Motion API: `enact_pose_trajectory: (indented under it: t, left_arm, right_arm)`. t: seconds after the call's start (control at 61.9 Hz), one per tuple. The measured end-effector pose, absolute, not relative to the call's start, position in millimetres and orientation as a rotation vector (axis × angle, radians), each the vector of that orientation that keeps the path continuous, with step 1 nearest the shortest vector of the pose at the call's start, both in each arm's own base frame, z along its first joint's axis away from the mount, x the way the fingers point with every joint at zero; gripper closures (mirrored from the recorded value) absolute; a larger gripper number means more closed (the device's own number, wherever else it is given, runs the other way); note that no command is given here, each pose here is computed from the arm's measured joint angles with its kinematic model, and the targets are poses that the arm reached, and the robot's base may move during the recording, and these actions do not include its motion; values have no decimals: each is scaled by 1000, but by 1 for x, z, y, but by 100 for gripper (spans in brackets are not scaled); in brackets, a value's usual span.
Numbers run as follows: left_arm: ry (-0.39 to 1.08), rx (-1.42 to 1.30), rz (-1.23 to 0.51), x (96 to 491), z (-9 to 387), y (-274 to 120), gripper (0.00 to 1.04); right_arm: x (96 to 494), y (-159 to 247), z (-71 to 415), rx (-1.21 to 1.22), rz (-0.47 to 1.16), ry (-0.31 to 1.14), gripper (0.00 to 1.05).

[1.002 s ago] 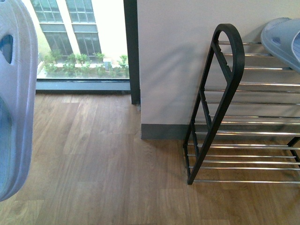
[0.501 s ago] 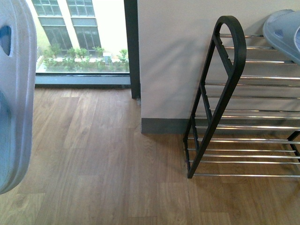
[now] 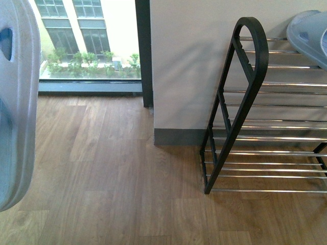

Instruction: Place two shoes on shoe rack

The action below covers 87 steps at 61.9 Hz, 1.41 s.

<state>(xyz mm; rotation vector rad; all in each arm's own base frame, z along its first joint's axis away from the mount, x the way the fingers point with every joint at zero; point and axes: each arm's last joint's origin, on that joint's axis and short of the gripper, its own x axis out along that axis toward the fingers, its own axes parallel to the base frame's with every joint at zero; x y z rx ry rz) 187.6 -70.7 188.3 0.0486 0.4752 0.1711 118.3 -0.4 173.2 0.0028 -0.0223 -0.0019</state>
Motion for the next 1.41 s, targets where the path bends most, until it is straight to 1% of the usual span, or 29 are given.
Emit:
enact_pose_trajectory:
  t: [0.533,0.598,0.695,1.018,1.051,1.067,1.115,1.406]
  left_arm:
    - [475,49,171,188,188,-71,103]
    - [475,49,171,188,188,-71,103]
    - [475,49,173,188,188,-71,103]
    - [475,49,171,188,188,-71,103]
    - [475,49,171,188,188,-71,103]
    - [475,49,171,188,188,-71,103]
    - [475,49,171,188,188,-71,103]
    - [475,49,174,188,188,-70,103]
  right_arm:
    - [107,0,172,3,-1,-20,103]
    - [102,0,168,3,-2,13,103]
    - [97,0,170,3,-4,-14,103]
    - [97,0,170,3,-2,-16,103]
    - [97,0,170,3,-2,-16,99]
    - [97,0,170,3,-2,-16,95]
    - [97,0,170,2,-2,-16,89]
    - [97,0,170,3,-1,-16,41]
